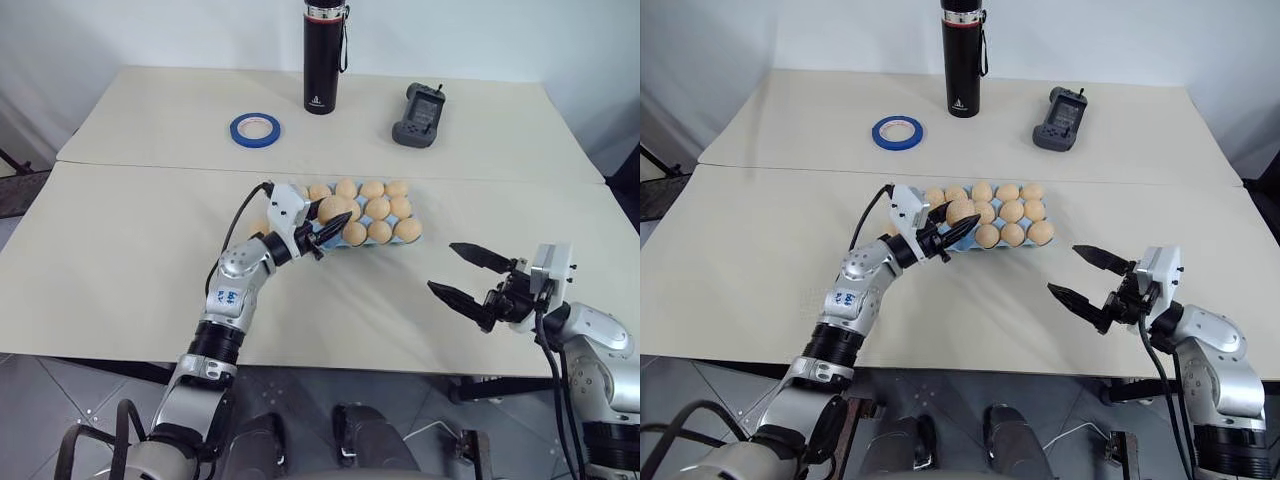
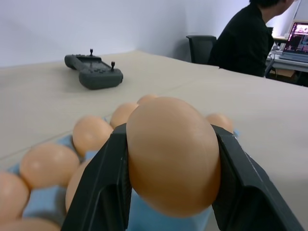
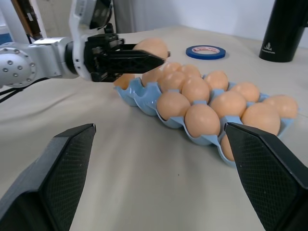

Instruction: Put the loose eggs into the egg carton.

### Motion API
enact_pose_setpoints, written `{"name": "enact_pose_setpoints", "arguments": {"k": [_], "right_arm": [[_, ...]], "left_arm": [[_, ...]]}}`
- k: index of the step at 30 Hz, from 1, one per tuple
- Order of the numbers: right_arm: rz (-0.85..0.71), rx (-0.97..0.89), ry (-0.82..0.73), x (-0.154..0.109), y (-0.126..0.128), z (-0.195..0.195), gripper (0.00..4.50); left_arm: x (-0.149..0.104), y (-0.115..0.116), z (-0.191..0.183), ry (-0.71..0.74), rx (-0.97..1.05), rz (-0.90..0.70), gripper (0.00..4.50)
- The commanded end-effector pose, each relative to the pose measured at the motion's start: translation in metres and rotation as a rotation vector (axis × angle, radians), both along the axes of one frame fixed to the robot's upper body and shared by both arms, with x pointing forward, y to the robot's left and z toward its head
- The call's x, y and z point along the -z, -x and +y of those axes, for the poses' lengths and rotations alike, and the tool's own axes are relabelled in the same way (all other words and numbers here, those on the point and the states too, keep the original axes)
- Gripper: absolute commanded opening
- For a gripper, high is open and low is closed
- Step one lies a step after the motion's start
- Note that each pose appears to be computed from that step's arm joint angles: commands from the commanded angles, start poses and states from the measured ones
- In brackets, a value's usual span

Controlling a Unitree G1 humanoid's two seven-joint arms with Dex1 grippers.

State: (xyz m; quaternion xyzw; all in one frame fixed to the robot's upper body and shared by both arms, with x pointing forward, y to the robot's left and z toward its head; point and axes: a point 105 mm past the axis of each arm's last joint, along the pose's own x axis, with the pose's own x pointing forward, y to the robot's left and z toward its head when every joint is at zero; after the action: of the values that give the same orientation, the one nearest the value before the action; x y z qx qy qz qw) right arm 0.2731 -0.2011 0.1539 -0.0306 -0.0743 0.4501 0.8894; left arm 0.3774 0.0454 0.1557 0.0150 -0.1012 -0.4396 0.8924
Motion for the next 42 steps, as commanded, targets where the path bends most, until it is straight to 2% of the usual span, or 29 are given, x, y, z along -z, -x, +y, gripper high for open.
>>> {"name": "enact_pose_setpoints", "arguments": {"k": [1,9,10,20,22,25,29,34,42], "right_arm": [[-0.064,0.003,0.002,-0.013,0.001,0.001,4.5],[-0.066,-0.005,0.005,-0.015,-0.005,0.002,4.5],[-0.065,-0.006,0.006,-0.015,-0.005,0.002,4.5],[-0.059,-0.017,0.022,-0.014,-0.006,0.001,4.5],[-0.059,-0.02,0.021,-0.014,-0.005,0.001,4.5],[-0.077,-0.036,0.006,-0.018,-0.004,0.002,4.5],[-0.066,-0.073,0.004,-0.018,-0.001,0.002,4.5],[-0.022,-0.142,0.047,-0.007,0.003,0.006,4.5],[-0.027,-0.143,0.062,-0.008,-0.004,0.008,4.5]], "left_arm": [[-0.01,-0.001,-0.001,0.0,-0.009,-0.044,1.71],[-0.01,-0.009,0.003,0.008,-0.048,-0.032,4.28],[-0.01,-0.01,0.003,0.006,-0.054,-0.034,4.48],[-0.011,0.011,0.029,-0.025,-0.068,-0.051,4.48],[-0.012,0.022,0.038,-0.03,-0.058,-0.047,4.48],[-0.014,0.05,0.055,-0.003,-0.005,-0.023,4.48],[-0.003,0.079,0.089,-0.044,0.013,0.031,4.48],[0.005,0.089,0.147,-0.092,-0.102,0.111,4.48],[0.012,0.101,0.204,-0.171,-0.222,0.177,4.48]]}}
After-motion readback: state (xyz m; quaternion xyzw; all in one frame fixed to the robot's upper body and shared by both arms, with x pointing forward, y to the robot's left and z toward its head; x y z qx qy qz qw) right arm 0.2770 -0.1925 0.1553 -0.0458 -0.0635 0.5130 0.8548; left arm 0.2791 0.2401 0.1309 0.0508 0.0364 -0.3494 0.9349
